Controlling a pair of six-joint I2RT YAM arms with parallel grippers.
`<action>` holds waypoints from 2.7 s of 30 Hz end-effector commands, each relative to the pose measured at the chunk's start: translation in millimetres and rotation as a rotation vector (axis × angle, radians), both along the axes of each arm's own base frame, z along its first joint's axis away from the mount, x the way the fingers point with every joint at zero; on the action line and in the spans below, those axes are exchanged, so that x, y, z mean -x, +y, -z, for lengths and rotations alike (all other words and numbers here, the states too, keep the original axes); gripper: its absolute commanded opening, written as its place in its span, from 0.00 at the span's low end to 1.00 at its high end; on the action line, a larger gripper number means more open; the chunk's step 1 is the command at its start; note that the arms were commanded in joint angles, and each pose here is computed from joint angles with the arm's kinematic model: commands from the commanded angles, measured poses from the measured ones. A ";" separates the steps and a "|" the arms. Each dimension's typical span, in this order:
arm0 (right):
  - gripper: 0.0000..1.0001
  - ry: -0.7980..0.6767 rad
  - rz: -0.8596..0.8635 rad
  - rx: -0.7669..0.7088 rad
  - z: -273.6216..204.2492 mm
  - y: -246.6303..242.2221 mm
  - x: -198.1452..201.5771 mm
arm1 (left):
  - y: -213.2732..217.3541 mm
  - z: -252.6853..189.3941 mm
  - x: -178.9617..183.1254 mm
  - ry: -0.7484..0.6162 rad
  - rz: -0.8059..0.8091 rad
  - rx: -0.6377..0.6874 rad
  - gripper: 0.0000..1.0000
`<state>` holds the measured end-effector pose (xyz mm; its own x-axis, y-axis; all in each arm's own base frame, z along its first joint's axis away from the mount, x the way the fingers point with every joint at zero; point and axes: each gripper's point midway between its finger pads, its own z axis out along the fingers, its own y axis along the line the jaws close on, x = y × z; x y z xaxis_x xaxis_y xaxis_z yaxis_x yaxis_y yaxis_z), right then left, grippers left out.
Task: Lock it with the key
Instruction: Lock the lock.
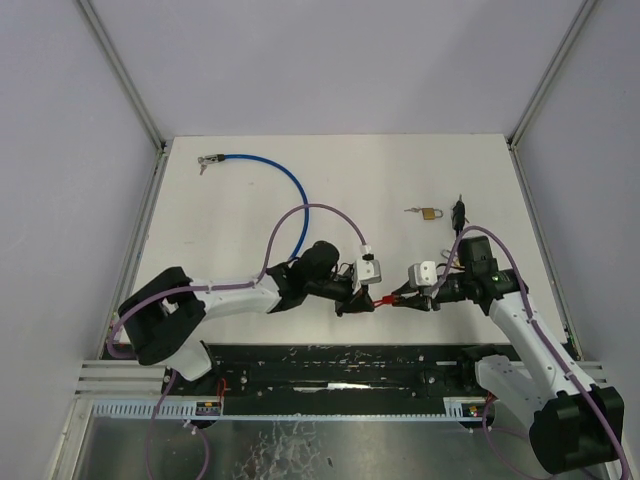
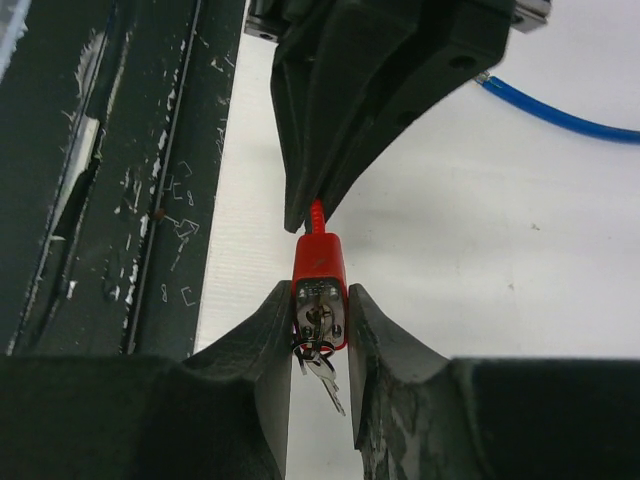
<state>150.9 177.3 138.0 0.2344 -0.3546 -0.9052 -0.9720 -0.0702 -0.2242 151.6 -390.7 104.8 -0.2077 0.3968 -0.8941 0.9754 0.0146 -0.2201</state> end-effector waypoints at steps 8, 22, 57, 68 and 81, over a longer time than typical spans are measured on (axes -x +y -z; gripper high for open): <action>0.00 0.156 0.005 0.011 -0.3 11.7 0.6 | -28.2 -81.3 -9.8 -0.205 -0.025 0.299 0.00; 0.00 0.223 0.110 0.037 -29.3 9.0 -16.5 | 16.2 -67.2 -37.2 -0.396 -0.271 0.320 0.51; 0.01 0.240 0.105 0.004 -32.9 7.5 -12.7 | -28.9 -33.2 -24.8 -0.288 -0.102 0.389 0.00; 0.70 0.052 0.116 -0.073 -79.1 -1.9 -8.1 | -8.5 -19.6 -25.7 -0.304 -0.140 0.278 0.00; 0.77 -0.002 -0.028 -0.177 -95.4 3.2 8.9 | 8.2 -27.8 -18.9 -0.239 -0.201 0.254 0.00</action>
<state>144.9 176.3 214.9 0.1660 -0.2382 -0.9569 -0.9849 0.0085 -0.1730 171.4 -385.3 120.8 -0.0171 0.1589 -0.9871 0.9870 0.1604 0.0087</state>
